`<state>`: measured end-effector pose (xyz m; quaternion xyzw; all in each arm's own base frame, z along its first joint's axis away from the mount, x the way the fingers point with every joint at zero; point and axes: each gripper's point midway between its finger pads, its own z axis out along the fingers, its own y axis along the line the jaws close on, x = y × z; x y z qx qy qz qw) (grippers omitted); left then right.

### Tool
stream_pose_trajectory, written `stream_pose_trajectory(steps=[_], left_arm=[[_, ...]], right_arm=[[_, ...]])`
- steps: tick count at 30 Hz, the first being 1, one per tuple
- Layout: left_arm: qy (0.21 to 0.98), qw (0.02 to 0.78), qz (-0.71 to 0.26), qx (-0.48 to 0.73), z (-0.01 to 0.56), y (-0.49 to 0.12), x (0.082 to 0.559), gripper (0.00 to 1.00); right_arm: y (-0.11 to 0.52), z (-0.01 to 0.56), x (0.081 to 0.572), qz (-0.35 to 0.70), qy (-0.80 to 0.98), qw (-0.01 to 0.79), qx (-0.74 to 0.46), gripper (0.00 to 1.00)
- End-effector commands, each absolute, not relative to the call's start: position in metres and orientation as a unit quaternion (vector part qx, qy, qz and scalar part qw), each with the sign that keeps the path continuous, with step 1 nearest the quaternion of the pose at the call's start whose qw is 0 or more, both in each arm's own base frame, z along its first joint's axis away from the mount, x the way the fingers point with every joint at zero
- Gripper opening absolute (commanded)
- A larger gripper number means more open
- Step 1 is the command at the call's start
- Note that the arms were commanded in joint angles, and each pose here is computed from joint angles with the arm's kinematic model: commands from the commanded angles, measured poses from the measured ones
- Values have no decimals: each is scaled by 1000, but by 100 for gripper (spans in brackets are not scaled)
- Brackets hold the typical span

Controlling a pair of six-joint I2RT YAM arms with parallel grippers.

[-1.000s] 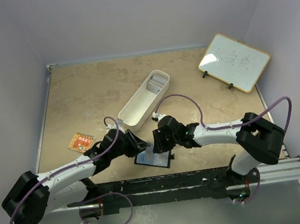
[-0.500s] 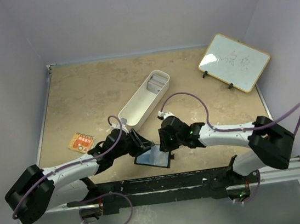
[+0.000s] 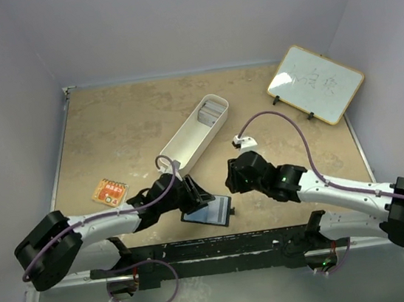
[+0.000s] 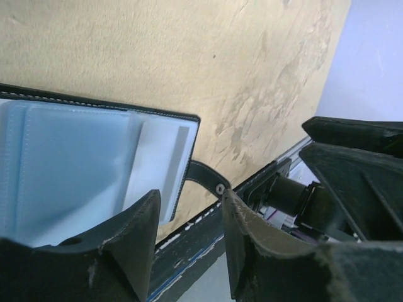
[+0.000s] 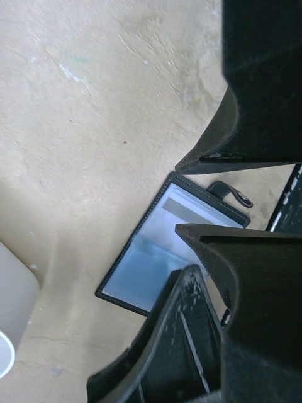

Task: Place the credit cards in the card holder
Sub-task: Turn over the card slot in the card holder.

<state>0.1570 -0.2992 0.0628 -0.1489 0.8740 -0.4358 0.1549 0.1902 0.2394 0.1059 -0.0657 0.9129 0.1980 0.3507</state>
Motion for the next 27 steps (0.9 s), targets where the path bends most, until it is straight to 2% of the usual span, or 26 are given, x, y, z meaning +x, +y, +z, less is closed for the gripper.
stream_pose_trajectory(steps=[1,8,15,22,27], left_arm=[[882,227,-390,-136,82,-282,175,44],[910,284,-270,-134,74,-230,184,56],[919,297,-222,-132,59,-206,181,63],[924,284,-234,-108,42,-215,178,63],[917,266,-284,-92,37,-234,172,64]], right_arm=[[231,130,213,157,894,411,-80,41],[234,161,249,106,875,457,-124,42],[262,198,295,110,849,474,-207,43],[277,208,346,91,841,470,-252,48],[286,200,378,64,840,455,-287,54]])
